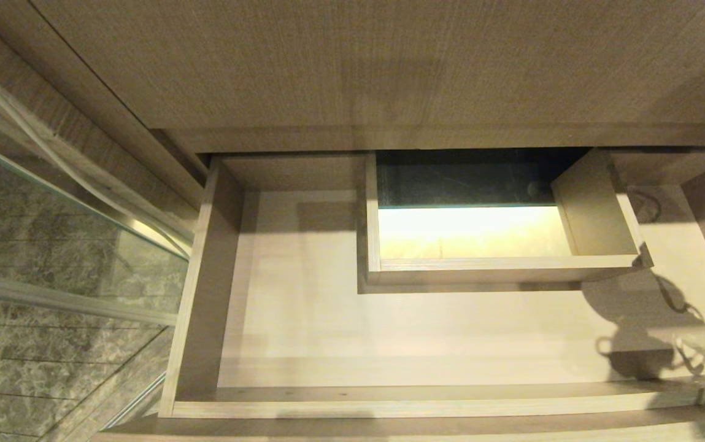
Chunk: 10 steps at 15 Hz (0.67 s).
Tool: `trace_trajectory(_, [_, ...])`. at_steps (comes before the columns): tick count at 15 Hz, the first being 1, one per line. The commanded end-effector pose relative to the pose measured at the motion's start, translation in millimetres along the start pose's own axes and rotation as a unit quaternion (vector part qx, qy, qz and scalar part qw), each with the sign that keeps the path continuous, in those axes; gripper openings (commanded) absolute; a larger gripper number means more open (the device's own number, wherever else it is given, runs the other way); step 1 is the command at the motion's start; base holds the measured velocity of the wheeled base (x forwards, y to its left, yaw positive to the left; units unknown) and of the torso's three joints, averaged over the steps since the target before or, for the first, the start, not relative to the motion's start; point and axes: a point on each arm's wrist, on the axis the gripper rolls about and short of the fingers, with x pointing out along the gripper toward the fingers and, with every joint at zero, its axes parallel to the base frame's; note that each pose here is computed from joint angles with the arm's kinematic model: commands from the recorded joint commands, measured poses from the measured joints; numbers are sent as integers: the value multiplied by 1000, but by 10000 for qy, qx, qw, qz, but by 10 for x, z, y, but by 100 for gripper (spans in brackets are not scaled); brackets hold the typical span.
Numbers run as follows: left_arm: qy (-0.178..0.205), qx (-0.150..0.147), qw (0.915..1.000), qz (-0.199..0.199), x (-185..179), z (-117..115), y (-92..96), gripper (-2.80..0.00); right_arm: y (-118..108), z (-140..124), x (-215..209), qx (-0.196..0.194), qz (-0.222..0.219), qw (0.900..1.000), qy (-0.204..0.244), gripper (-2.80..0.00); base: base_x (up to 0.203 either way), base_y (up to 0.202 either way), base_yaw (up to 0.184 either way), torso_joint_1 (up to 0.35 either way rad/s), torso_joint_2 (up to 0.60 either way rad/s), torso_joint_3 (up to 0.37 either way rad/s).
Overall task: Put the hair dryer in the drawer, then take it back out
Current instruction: Place it on the countertop
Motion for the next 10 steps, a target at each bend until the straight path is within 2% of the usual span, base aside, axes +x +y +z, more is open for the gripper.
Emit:
trace_trajectory(1, [-1,-3,10000,3,0,0,0,-280,286,103,-732,-134,-722,9968,-328,-280,0,0,0,0,0,0])
trace_trajectory(3, [-1,-3,10000,-5,0,0,0,-280,600,157,-1305,5,-1330,9888,-672,-280,0,0,0,0,0,0])
trace_trajectory(5, [-1,-3,10000,-5,0,0,0,-280,922,207,-1859,102,-2027,9725,-1142,-280,0,0,0,0,0,0])
trace_trajectory(7, [0,-3,10000,3,0,0,0,-280,1142,297,-2388,116,-2789,9443,-1741,-280,0,0,0,0,0,0])
trace_trajectory(9, [0,-3,10000,2,0,0,0,-280,1136,446,-2791,-54,-3396,9142,-2209,-280,0,0,0,0,0,0])
trace_trajectory(10, [1,-3,10000,-5,0,0,0,-280,1108,504,-2918,-127,-3599,9024,-2366,-280,0,0,0,0,0,0])
